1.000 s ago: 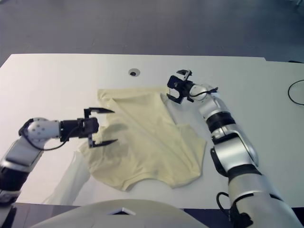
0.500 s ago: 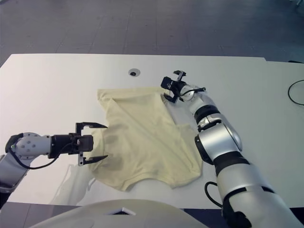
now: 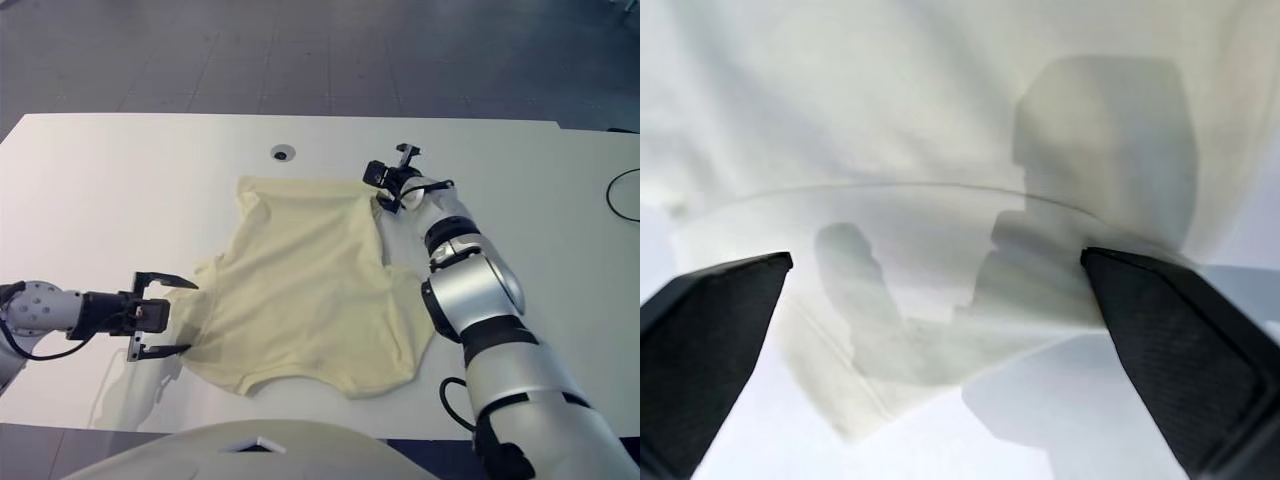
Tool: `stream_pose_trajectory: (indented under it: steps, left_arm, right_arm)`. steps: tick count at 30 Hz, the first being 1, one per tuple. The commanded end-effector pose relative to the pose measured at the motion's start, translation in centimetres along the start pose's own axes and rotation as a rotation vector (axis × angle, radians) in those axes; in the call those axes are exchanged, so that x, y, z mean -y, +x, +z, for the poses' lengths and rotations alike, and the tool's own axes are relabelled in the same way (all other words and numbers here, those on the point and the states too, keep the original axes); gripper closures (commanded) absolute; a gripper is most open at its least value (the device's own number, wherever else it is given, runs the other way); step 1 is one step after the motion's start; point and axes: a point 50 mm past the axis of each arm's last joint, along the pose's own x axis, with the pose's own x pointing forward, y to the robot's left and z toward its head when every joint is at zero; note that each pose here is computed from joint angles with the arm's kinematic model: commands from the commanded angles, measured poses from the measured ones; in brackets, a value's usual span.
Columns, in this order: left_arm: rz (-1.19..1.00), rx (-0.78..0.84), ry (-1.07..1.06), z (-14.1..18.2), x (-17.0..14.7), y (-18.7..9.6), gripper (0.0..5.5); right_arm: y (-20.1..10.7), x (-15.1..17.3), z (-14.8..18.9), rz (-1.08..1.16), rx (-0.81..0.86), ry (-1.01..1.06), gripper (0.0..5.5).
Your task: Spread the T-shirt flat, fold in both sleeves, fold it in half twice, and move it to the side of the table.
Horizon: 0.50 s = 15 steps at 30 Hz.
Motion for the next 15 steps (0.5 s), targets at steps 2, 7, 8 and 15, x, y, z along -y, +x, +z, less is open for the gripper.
stream_pose_trajectory:
  steps: [2, 7, 8, 15]
  left_arm:
    - [-0.093, -0.104, -0.026, -1.8, 0.0, -0.4, 0.12]
    - [-0.073, -0.070, -0.009, -1.3, -0.8, -0.2, 0.12]
    - [-0.034, -0.037, 0.001, -0.7, -1.4, 0.1, 0.12]
    - [0.159, 0.331, -0.119, 4.4, -4.6, -0.7, 0.12]
  right_arm:
    - [-0.6, 1.3, -2.4, -0.063, -0.072, -0.038, 0.10]
    - [-0.7, 1.6, -2.4, -0.098, -0.042, -0.019, 0.10]
    - [-0.8, 1.9, -2.1, -0.115, -0.014, 0.018, 0.10]
    - [-2.1, 3.7, -2.6, -0.035, 0.180, 0.264, 0.10]
